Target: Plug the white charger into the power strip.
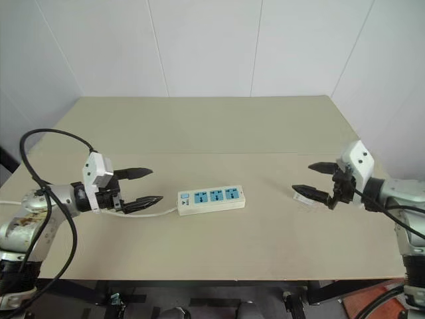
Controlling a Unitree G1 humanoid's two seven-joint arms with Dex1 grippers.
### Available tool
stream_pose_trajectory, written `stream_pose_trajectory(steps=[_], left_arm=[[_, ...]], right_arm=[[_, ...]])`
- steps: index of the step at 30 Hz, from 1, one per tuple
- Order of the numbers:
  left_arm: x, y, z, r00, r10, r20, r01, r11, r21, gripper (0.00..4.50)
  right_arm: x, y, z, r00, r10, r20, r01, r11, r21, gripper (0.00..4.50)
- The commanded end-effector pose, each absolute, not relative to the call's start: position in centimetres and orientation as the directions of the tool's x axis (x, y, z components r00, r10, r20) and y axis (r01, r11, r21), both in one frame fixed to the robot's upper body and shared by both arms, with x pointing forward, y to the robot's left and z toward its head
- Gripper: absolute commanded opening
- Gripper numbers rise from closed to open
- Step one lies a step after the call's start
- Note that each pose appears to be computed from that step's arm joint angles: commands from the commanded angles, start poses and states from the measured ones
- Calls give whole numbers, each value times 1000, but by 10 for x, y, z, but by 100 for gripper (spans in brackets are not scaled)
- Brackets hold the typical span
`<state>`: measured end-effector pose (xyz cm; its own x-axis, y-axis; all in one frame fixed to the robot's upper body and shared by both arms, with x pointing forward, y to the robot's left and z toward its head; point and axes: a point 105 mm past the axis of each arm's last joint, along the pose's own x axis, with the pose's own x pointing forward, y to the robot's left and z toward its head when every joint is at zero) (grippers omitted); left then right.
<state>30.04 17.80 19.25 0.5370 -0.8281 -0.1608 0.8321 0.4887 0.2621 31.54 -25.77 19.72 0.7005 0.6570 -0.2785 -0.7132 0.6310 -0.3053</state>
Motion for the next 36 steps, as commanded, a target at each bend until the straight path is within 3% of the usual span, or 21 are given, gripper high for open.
stream_pose_trajectory(steps=[1,5,13,22,36], left_arm=[[291,180,209,550,-825,-130,814,494,307,450],[285,180,206,555,-821,-132,813,502,296,450],[278,189,209,558,-816,-151,812,500,301,450],[299,175,207,550,-830,-93,811,504,297,450],[325,146,195,390,-912,-125,891,340,301,450]], right_arm=[[307,-262,212,722,630,-284,-687,606,-401,444],[298,-279,209,750,558,-355,-660,589,-466,444],[286,-273,211,735,586,-340,-674,578,-460,444],[284,-262,216,749,602,-275,-652,597,-468,444],[277,-249,220,752,626,-203,-638,618,-459,444]])
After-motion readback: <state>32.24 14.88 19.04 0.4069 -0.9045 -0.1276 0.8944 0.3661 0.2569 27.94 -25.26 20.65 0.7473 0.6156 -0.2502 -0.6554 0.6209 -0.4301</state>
